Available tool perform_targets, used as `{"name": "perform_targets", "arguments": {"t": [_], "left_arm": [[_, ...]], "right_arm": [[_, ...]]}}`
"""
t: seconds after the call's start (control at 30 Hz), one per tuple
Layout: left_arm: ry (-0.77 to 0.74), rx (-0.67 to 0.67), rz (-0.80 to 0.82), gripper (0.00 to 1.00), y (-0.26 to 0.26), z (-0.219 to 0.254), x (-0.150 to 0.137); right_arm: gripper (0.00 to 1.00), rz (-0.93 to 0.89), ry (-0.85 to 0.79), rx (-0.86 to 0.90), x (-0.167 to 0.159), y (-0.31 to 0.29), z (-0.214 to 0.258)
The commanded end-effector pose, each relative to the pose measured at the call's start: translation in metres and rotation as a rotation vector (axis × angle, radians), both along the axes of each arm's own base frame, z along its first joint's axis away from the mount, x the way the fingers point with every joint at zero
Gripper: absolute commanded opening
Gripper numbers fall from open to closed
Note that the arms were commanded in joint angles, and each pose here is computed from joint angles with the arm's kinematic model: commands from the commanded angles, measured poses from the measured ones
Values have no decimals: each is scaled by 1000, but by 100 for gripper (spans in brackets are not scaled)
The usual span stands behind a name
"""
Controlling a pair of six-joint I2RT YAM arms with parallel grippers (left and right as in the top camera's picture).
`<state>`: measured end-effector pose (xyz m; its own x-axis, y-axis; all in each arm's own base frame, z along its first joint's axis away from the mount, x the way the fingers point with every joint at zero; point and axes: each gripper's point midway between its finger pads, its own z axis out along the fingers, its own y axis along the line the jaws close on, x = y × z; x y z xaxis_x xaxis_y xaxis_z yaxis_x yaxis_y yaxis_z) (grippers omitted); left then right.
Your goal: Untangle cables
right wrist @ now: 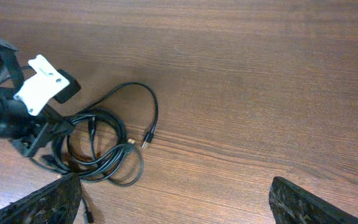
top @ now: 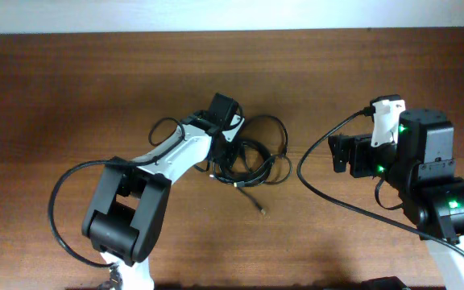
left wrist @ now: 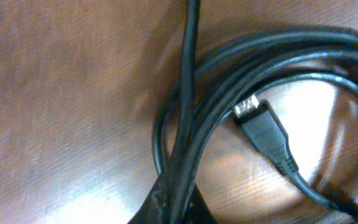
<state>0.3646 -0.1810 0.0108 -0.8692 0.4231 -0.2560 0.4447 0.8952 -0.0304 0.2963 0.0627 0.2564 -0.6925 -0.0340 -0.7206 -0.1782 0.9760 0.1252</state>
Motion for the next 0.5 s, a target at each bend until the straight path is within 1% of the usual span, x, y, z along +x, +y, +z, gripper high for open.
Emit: {"name": "perform_targets", "arguments": {"t": [0.0,0.07,0.13,0.2,0.23,0.27,0.3,0.33,0.37,0.47], "left_arm": [[-155,-24,38,0,0,94,18],[-260,-89,61,0,1,175,15],[-352,-136,62,0,5,226,8],[-404,-174,81,0,11,258,-5],[-430,-151,100,0,19,263,-4],[-438,-98,125,0,27,258,0],[-424,-83,127,0,28,252,1],[-391,-80,136,0,26,244,-1],[-397,-90,124,0,20,248,-5],[-456,-129,113,0,13,275,-4]], "right_arm": [[95,-2,-22,-10,2,0,8],[96,-2,-22,-10,2,0,9],[96,-1,-22,-9,2,0,9],[96,9,-18,0,2,2,8],[95,26,-9,14,2,6,6],[96,29,7,15,3,7,2],[95,29,17,13,4,7,-1],[95,33,32,15,6,9,-5],[95,51,46,32,7,13,-8],[95,135,50,100,9,35,-7]]}}
